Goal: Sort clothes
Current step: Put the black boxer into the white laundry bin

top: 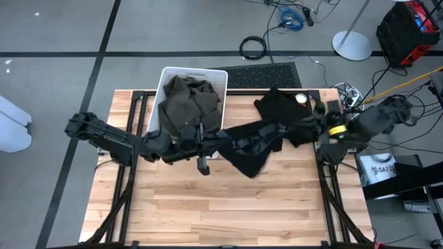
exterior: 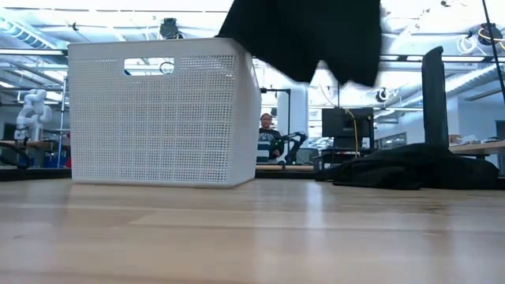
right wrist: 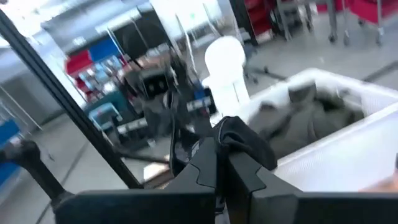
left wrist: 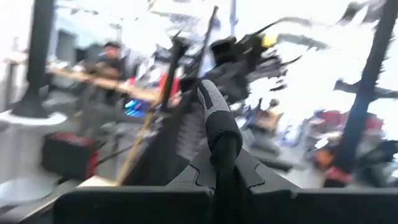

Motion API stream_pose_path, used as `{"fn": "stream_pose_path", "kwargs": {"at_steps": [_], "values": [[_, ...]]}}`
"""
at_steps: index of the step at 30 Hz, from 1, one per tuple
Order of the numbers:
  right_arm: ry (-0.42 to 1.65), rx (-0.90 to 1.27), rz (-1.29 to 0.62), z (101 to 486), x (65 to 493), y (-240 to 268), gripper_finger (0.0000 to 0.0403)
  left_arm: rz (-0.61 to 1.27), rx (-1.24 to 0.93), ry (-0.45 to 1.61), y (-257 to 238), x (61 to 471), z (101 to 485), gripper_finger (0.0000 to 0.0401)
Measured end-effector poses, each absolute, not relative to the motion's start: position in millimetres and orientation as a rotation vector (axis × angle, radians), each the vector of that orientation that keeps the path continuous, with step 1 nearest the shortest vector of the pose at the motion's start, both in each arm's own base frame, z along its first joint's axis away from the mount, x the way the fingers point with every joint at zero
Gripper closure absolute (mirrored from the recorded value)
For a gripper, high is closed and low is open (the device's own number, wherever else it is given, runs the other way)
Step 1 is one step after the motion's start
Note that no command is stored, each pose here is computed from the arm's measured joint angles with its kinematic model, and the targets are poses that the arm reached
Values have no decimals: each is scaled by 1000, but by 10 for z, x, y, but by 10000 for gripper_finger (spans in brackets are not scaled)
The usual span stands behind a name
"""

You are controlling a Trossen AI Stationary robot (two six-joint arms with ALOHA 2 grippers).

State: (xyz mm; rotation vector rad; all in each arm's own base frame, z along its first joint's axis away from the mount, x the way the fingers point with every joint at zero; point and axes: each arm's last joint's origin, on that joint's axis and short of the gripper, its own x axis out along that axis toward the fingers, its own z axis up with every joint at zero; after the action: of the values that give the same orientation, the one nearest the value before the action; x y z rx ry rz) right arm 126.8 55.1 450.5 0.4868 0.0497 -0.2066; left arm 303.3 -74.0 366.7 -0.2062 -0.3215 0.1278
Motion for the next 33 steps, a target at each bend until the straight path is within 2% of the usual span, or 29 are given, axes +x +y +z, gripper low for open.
{"fn": "stream_pose_path", "kwargs": {"at_steps": [7, 12, 16, 21, 27, 33], "values": [[-36, 458, -192, 4628, 1021, 396, 403, 70, -192, -329, -731, 3060, 3696, 391], [-20, 421, -287, 4575, 910, 307, 403, 125, -190, -355, -526, 3195, 3687, 391], [-75, 449, -327, 4624, 751, 197, 403, 25, -228, -374, -309, 3402, 3802, 391], [-22, 422, -326, 4557, 743, 196, 403, -21, -216, -324, -188, 3545, 3803, 391], [236, 495, -426, 4074, 770, 221, 403, -51, -197, -124, -258, 3603, 3603, 391], [359, 647, -358, 3295, 1051, 516, 403, -160, -167, 65, -746, 3812, 3132, 391]]}}
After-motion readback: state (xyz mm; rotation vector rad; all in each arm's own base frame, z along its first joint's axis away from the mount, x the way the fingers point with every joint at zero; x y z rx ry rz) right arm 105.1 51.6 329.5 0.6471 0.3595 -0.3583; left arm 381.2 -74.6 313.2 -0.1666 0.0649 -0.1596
